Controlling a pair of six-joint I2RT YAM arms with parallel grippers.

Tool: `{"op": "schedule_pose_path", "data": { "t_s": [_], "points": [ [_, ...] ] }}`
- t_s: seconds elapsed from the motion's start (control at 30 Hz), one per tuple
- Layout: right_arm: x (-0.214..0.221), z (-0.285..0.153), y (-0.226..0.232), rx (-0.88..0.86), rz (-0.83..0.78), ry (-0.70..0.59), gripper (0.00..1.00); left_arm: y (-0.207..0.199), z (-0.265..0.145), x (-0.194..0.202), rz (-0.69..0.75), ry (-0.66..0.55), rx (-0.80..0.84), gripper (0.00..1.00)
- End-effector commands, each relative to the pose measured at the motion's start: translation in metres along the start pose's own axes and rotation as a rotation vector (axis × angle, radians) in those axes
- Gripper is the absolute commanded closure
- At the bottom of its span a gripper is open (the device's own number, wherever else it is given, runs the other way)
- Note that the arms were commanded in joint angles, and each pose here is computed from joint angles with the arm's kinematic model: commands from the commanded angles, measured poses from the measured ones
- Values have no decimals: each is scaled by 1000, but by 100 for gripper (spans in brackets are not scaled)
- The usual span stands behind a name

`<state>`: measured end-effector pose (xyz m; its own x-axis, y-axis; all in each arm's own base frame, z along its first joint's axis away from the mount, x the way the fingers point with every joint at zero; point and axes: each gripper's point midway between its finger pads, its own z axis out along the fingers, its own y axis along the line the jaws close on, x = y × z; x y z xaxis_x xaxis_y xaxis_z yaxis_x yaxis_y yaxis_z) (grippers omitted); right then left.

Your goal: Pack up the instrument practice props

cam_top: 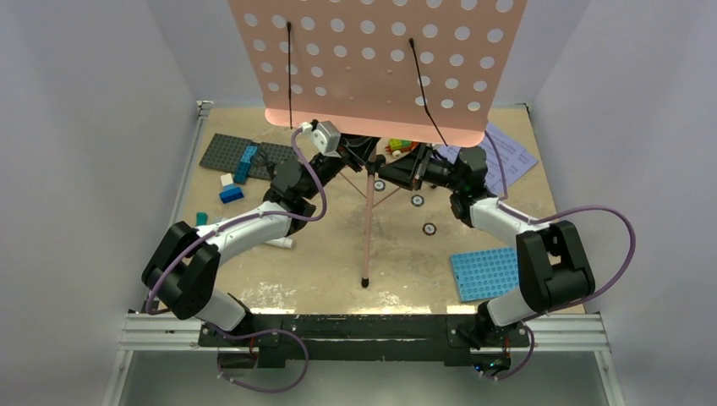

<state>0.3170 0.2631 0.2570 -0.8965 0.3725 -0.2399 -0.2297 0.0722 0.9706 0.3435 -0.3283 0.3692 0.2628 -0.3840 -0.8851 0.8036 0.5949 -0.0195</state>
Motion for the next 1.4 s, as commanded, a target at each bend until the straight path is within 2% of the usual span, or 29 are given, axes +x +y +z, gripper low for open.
{"op": "schedule_pose_path", "data": {
  "t_s": [0.0,0.43,0.5,0.57,0.63,0.8,0.93,1.17,1.37],
  "points": [
    [-13,4,14,-41,-25,-34,66,-9,-8,24,-57,93,40,100],
    [-22,12,12,-35,-11,-30,65,-12,-9,28,-57,102,51,100],
    [-22,12,12,-32,-18,-26,78,-12,-9,28,-57,106,55,100],
    [-21,12,12,-35,-26,-19,98,-12,-8,28,-58,105,55,100],
    [-20,11,11,-25,-52,-17,100,-12,-8,27,-61,106,51,100],
    [-18,4,8,49,-208,-31,100,-9,-8,28,-70,119,29,100],
    [-19,1,4,119,-420,-38,100,-6,-6,31,-85,139,9,100],
    [-19,-10,-31,314,-786,-159,100,-1,-5,39,-125,185,-33,100],
    [-18,-19,-37,424,-1001,-271,100,5,-6,42,-126,205,-70,100]
  ]
}}
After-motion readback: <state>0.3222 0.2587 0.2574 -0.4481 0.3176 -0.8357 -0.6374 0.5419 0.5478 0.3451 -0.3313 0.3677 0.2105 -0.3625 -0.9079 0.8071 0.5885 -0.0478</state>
